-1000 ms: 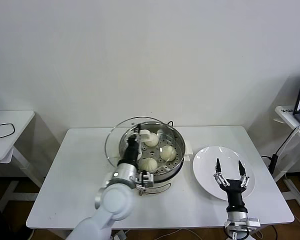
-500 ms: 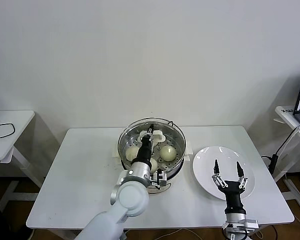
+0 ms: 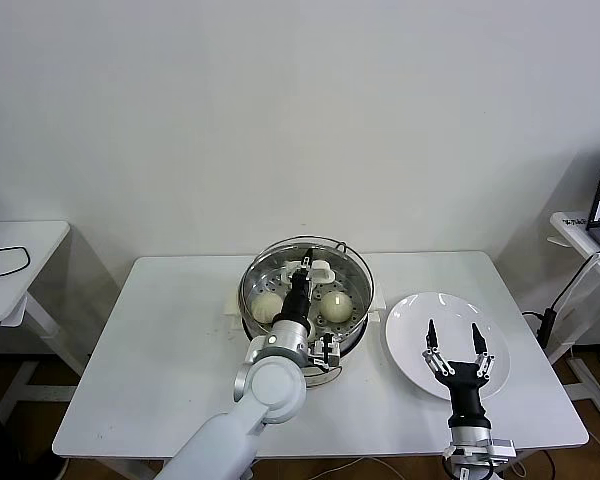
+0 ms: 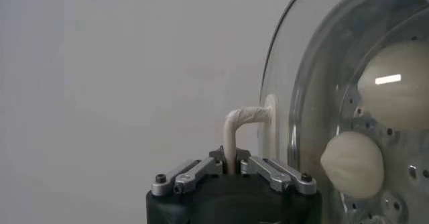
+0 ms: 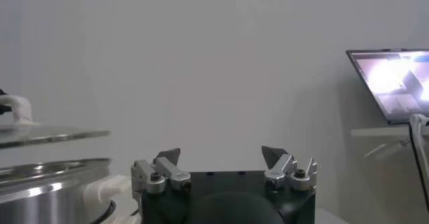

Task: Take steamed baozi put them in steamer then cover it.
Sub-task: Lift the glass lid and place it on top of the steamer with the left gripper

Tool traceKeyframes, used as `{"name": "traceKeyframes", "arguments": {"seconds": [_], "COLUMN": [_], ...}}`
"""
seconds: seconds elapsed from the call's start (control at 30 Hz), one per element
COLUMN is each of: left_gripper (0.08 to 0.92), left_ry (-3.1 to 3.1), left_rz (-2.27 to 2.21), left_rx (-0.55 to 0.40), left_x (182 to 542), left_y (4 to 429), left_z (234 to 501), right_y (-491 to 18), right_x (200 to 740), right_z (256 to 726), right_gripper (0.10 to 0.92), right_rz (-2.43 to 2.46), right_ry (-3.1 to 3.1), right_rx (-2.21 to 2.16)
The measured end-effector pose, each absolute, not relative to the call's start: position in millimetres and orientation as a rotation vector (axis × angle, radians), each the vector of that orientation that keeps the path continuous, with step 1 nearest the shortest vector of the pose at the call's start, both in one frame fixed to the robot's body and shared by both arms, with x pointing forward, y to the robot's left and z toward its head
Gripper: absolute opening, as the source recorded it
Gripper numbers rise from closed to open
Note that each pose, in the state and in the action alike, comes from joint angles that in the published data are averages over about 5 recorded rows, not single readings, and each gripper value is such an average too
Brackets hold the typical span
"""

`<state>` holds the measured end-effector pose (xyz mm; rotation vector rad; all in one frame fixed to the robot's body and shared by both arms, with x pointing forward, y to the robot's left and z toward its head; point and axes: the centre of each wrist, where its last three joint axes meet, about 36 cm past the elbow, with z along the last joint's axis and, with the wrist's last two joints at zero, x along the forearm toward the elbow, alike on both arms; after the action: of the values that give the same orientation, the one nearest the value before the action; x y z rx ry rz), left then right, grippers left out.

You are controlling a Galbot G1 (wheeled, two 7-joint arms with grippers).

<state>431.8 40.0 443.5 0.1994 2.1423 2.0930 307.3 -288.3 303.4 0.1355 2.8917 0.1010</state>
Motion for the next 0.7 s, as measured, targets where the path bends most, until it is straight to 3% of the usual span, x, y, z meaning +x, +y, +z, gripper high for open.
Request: {"name": "traceKeyframes", "arguments": {"seconds": [0.7], "left_gripper": [0.191], "left_ry": [2.137], "left_rz": [2.133], "left_rx": [0.206], "left_x": [438], "left_y": [45], "left_z": [426], "right_y": [-286], "right_x": [309], "right_z": [303], "right_gripper": [0.823], "right_rz": [0.092], "right_ry": [2.890], "right_rx": [0.119]}}
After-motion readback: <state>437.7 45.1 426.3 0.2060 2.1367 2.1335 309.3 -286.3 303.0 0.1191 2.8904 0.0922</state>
